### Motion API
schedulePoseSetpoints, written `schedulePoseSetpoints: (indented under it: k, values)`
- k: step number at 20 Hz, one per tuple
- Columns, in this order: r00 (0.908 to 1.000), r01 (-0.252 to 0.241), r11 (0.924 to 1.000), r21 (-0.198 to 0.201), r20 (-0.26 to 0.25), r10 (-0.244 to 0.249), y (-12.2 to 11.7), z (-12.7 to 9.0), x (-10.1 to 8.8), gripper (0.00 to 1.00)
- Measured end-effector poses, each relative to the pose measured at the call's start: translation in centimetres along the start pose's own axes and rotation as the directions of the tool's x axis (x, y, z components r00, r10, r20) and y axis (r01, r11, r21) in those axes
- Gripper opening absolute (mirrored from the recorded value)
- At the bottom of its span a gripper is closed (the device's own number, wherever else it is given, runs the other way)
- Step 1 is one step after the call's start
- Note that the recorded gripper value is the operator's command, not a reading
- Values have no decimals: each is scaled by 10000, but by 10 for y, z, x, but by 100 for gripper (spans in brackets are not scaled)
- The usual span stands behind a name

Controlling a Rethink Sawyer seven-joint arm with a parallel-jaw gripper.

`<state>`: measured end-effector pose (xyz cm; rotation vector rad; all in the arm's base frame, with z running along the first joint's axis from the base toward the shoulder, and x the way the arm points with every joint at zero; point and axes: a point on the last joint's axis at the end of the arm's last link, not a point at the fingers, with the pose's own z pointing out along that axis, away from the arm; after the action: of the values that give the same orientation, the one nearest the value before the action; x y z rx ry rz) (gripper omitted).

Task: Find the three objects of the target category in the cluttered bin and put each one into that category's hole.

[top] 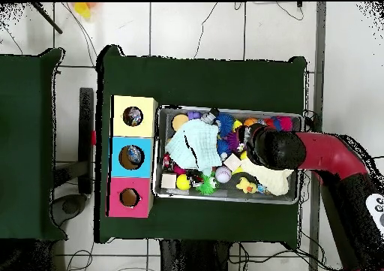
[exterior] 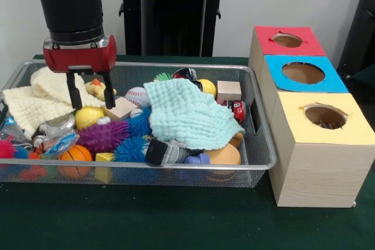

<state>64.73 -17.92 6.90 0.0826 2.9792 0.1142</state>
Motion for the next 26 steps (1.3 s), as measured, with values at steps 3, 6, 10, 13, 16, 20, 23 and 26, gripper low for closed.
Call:
schedulePoseSetpoints:
  k: [3,6,10,13,16,20,23,26]
  values:
    - [10000,1,10000,-18,-21,-1,1,1,1,100]
    - [10000,-14,10000,-54,-51,14,1,3,2,100]
    - [9998,-123,9998,-177,-160,120,-1,11,7,100]
    - [9994,-269,9993,-250,-230,263,-7,16,11,100]
    - [9986,-476,9984,-300,-265,468,-17,20,15,100]
    - [9978,-632,9975,-304,-243,625,-26,23,15,100]
    - [9972,-727,9970,-267,-185,722,-33,23,14,100]
    - [9963,-854,9962,-195,-65,853,-43,21,10,100]
